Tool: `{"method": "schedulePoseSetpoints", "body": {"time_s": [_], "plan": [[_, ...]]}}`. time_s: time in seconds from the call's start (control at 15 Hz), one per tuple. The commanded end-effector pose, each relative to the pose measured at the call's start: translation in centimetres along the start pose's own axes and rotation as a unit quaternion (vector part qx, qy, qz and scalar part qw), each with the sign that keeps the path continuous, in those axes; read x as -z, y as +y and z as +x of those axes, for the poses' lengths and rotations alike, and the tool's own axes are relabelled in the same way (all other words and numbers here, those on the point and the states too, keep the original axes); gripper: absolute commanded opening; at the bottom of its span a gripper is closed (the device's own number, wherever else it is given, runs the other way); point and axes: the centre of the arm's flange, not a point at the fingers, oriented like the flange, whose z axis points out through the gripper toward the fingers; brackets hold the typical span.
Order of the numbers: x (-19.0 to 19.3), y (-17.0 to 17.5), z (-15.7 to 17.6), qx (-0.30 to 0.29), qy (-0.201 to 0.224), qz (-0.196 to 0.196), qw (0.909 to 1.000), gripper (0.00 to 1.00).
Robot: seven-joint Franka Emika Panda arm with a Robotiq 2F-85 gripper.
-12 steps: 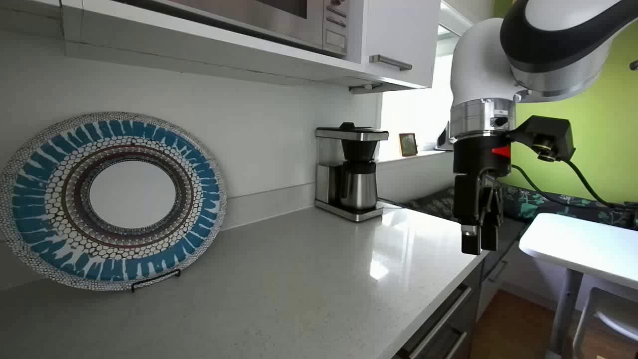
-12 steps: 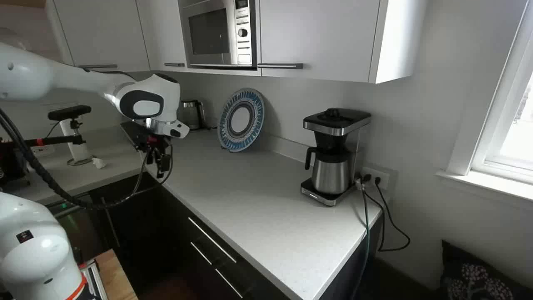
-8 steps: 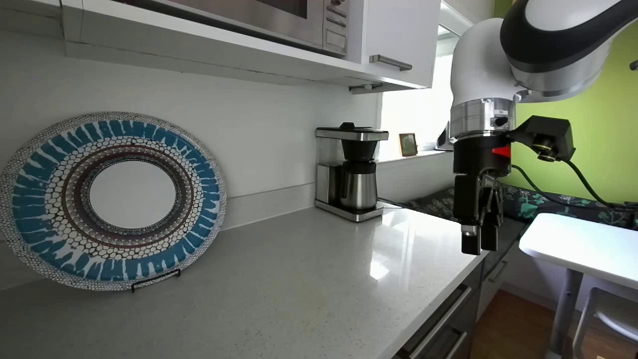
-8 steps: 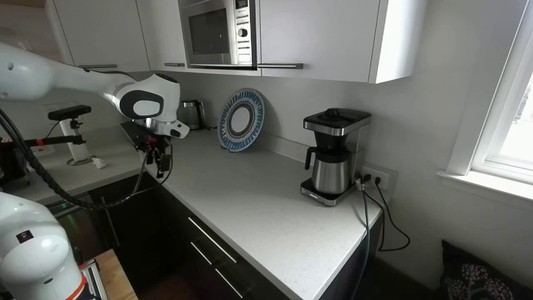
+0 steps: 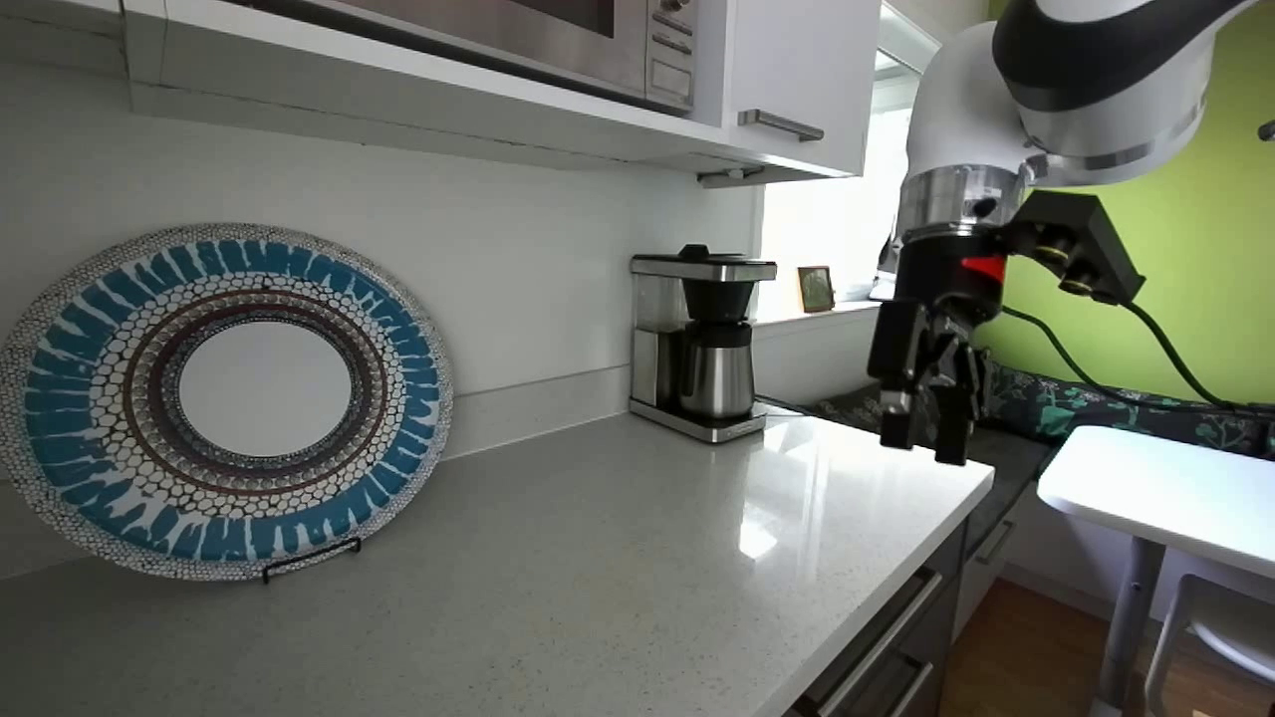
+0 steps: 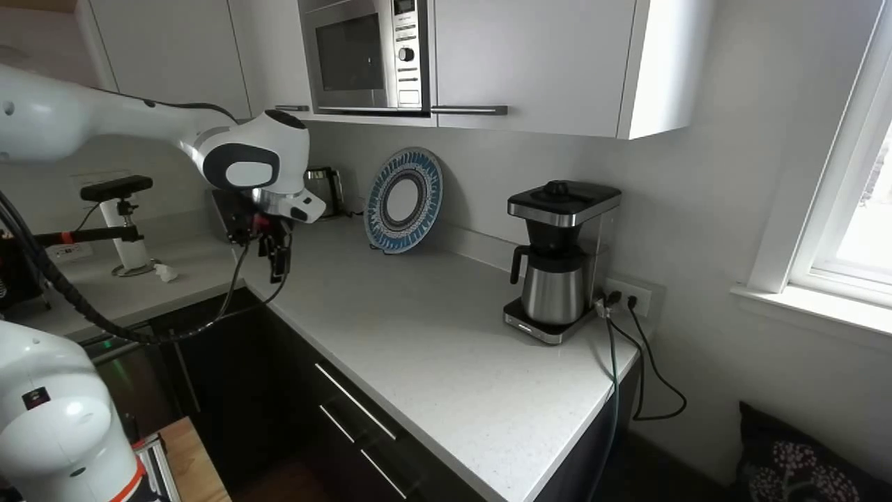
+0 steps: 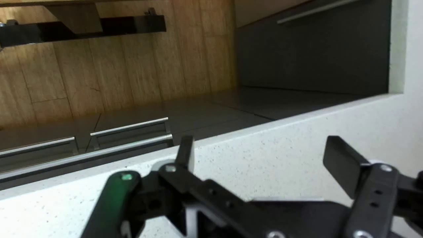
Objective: Open the right cabinet door
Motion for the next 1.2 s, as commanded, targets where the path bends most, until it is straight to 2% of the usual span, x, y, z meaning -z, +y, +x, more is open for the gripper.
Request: {"method": "schedulePoseSetpoints", "body": {"time_s": [0.0,0.2,0.33,0.47,0.67,0.87,1.13], "plan": [[4.9,0.1,1.5,-0.066,0.051,0.054,0.9951,1.0],[9.4,0.5,2.5,-0.111,0.116,0.082,0.9836,1.0],[11.7,0.8,3.0,-0.141,0.164,0.093,0.9718,1.0],[13.8,1.7,3.6,-0.171,0.214,0.101,0.9564,1.0],[16.7,2.8,3.7,-0.209,0.292,0.105,0.9276,1.0],[19.5,4.1,3.4,-0.213,0.36,0.093,0.9034,1.0],[22.7,5.8,2.4,-0.215,0.414,0.076,0.8811,1.0]]}}
